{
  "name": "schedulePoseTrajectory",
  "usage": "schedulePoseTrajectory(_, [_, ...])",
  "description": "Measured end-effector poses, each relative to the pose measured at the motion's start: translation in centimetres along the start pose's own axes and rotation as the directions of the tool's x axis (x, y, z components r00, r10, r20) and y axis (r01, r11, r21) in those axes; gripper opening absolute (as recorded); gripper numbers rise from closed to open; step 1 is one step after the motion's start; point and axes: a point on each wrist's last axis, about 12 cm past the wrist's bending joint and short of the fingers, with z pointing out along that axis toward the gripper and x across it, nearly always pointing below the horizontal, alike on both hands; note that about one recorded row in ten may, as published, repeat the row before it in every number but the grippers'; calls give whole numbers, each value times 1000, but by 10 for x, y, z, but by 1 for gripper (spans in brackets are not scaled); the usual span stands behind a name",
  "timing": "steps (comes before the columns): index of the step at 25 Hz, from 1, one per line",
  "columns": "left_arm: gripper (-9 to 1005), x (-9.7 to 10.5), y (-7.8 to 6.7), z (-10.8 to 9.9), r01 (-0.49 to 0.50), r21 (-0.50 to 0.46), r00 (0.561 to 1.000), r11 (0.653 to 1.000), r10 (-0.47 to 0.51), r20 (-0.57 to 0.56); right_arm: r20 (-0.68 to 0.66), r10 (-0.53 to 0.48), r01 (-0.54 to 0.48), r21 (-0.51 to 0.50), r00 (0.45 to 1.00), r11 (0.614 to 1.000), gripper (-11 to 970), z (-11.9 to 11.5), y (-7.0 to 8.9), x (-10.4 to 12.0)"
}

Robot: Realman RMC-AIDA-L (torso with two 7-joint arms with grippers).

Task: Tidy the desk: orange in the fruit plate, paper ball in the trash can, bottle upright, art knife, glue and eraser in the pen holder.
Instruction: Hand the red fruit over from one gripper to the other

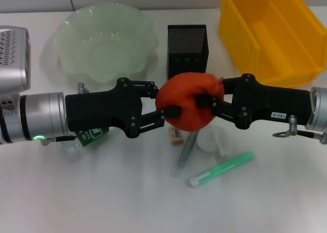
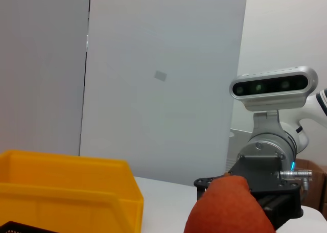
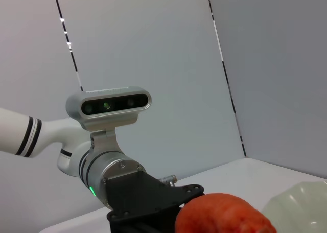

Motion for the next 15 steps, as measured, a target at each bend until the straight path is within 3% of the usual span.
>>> schedulePoseTrajectory(5, [369,0,0,-1,0,-2,1000,1000,0,1,-3,0,0,-2,1000,1000,206,0,0,0])
schedulePoseTrajectory(10, [349,0,1,-1,0,-5,1000,1000,0,2,3,0,0,4,1000,1000,441,-2,1,1])
schedulePoseTrajectory(13, [338,-1,1,-2,1,-9,1000,1000,-1,4,6,-1,1,2,1000,1000,502,-3,2,1])
schedulePoseTrajectory(15, [268,-1,2,-3,1,-13,1000,1000,-1,5,8,-1,1,0,1000,1000,542,-4,3,2])
